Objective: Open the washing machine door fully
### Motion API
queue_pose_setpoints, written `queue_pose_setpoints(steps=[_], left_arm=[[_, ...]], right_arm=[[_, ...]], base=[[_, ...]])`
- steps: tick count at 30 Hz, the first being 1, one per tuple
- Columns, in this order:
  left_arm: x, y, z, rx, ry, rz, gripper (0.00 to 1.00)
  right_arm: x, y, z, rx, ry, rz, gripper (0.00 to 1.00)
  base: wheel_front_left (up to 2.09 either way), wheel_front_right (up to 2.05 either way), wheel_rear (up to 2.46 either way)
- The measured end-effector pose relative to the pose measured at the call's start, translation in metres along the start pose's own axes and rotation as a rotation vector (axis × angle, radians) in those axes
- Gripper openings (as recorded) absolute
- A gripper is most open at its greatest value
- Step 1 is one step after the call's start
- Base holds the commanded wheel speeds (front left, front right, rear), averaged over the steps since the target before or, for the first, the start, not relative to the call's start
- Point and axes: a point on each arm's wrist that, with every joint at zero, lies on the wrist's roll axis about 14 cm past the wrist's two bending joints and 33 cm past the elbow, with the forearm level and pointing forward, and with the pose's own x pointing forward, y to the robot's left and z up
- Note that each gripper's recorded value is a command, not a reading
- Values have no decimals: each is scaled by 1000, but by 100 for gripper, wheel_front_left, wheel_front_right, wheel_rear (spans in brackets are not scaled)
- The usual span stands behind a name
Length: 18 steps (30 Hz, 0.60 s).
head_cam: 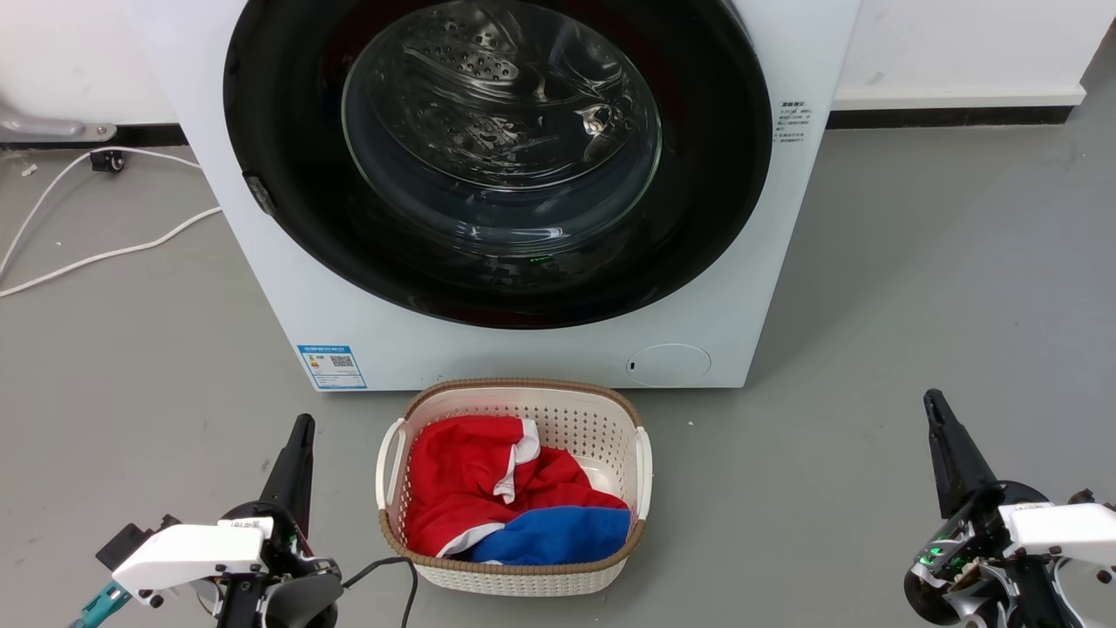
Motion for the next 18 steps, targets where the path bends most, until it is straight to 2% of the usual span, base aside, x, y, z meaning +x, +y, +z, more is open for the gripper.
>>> queue_pose_setpoints(steps=[18], left_arm=[[0,0,0,0,0,0,0]], right_arm=[[0,0,0,0,1,0,0]], base=[[0,0,0]])
